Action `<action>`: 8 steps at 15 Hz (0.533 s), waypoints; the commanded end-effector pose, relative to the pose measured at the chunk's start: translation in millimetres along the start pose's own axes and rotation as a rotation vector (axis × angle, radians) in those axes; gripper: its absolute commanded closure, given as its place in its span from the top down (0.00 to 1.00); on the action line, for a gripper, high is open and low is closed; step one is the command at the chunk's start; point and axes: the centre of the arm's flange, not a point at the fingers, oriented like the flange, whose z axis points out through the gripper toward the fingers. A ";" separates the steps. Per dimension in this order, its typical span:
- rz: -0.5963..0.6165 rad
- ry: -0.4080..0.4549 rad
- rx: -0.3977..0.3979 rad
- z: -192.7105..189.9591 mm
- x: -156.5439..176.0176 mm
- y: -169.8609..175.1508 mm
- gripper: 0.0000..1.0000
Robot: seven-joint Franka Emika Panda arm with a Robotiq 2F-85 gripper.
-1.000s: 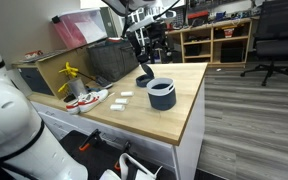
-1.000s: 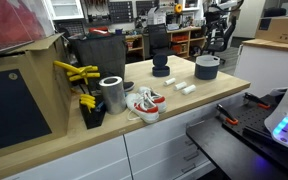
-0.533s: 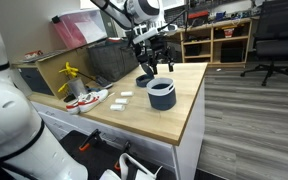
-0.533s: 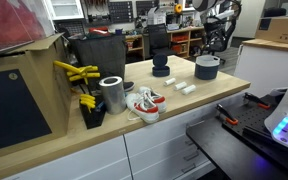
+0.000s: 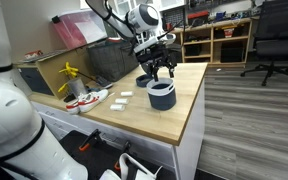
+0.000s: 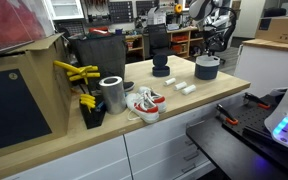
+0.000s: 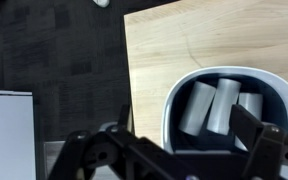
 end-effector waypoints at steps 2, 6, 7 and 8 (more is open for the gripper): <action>0.030 0.001 -0.047 1.3 6.1 10.4 1.00; 0.046 -0.004 -0.073 9.5 6.2 19.2 1.00; 0.049 -0.004 -0.078 11.3 7.0 19.0 1.00; 0.053 -0.004 -0.085 14.2 8.5 18.0 1.00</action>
